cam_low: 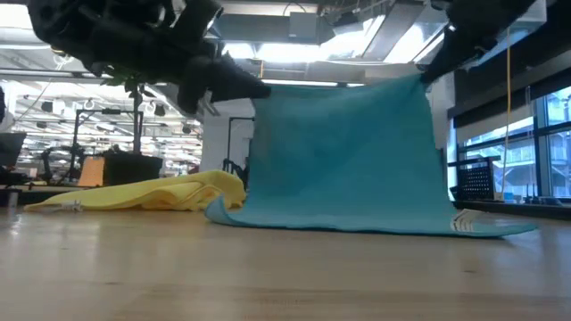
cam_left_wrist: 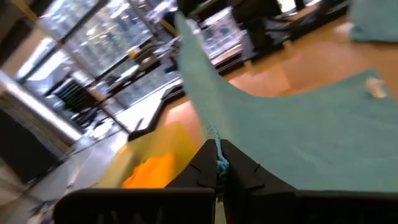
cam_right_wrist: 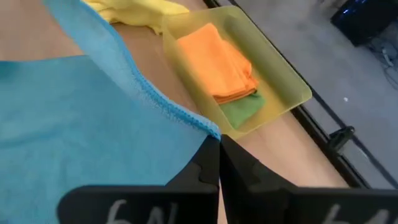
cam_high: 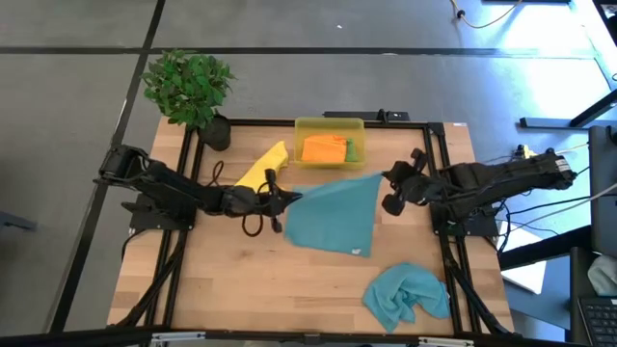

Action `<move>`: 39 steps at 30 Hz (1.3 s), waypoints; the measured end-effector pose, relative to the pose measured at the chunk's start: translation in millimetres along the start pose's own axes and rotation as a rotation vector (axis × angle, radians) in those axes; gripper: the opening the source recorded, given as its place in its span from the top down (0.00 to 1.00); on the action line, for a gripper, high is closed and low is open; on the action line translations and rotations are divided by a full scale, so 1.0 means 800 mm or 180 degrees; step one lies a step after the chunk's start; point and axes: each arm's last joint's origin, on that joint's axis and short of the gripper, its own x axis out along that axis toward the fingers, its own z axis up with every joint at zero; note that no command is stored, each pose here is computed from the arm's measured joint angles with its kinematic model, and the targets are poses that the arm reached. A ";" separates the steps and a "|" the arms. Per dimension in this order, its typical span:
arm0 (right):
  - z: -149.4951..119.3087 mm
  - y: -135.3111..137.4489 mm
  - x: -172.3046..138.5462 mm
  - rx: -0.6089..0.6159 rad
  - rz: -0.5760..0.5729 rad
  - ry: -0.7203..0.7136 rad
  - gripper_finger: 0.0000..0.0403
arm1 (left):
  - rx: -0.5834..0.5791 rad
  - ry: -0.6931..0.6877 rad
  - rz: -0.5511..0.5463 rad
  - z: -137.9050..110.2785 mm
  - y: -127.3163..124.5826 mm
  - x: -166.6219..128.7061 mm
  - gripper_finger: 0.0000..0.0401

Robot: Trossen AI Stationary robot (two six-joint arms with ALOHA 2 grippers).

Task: Fold microfiber towels
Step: Fold the top blue microfiber cloth

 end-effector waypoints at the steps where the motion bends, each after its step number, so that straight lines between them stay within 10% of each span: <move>1: -0.002 0.000 0.000 0.0013 0.0035 0.0006 1.00 | 0.0016 0.0011 -0.0069 -0.001 0.000 0.001 1.00; 15: -0.082 0.067 0.042 0.0186 0.0969 0.0323 1.00 | 0.0022 0.0650 -0.0625 -0.027 -0.040 -0.007 1.00; 39: -0.113 0.141 0.044 0.0081 0.1817 0.0764 0.98 | -0.0045 0.0678 -0.1124 -0.048 -0.079 0.001 1.00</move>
